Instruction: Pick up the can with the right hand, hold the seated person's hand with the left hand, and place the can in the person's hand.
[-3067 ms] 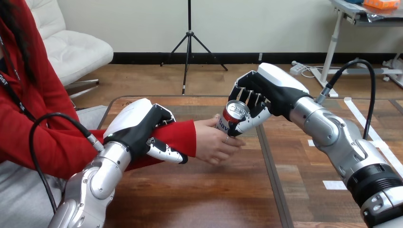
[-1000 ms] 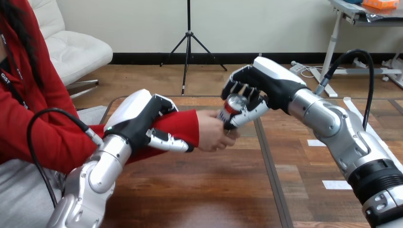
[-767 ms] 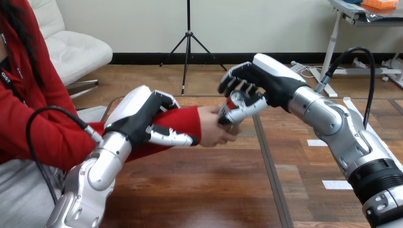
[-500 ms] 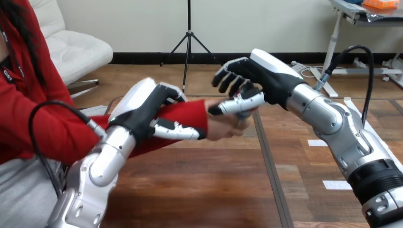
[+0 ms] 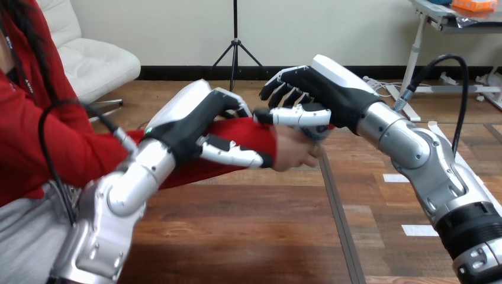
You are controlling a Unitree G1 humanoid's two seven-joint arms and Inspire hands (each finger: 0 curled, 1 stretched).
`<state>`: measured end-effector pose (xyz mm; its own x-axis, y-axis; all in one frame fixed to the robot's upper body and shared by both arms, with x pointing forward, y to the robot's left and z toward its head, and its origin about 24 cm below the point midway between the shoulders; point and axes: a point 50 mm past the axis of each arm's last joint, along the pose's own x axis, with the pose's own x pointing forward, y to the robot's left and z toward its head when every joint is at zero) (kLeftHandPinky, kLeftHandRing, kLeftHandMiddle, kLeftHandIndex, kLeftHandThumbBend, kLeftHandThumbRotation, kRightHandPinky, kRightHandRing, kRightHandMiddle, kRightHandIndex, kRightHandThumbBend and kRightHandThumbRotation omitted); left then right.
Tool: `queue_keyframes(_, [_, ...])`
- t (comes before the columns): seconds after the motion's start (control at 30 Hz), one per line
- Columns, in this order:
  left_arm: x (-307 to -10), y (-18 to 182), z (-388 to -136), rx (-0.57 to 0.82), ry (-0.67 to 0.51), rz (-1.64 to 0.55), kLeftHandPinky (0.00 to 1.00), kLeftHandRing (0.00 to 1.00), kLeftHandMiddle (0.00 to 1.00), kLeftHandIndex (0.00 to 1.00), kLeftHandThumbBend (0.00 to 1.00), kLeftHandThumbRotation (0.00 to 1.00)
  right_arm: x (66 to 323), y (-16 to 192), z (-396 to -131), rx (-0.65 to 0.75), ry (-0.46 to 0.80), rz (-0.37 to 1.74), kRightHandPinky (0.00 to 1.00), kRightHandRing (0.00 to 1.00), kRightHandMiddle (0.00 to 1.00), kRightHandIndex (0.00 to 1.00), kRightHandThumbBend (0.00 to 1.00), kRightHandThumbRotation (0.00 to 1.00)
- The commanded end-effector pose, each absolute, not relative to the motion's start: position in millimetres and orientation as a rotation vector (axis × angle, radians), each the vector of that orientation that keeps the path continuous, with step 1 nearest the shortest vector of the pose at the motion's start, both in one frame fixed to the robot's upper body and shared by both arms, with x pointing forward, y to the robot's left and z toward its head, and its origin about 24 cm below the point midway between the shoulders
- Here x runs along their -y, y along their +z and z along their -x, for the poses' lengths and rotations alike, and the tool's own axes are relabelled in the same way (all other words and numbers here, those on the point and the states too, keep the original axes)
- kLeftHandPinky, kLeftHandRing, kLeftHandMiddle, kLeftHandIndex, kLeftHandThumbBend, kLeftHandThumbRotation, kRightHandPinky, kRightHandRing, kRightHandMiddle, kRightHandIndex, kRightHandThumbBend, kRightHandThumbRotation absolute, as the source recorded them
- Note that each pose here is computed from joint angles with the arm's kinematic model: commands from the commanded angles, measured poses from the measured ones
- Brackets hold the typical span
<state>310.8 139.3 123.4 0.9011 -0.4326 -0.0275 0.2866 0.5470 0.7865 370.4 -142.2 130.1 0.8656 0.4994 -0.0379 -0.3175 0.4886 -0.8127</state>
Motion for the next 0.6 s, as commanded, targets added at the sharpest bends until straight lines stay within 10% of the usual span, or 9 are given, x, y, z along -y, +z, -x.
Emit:
queue_keyframes(0.0, [-118.3,182.8,-311.3,0.383,-0.473,-0.918,0.62,0.77,0.79,0.78,0.95,0.42,150.1,144.2,-368.5,0.288,0.448,0.915,0.57,0.66,0.70,0.69,0.84,1.00])
queue_keyframes(0.57, [-123.2,178.4,-306.6,0.299,-0.605,-0.876,0.66,0.84,0.85,0.84,1.00,0.52,154.8,139.2,-362.6,0.310,0.436,0.903,0.60,0.69,0.72,0.69,0.85,1.00])
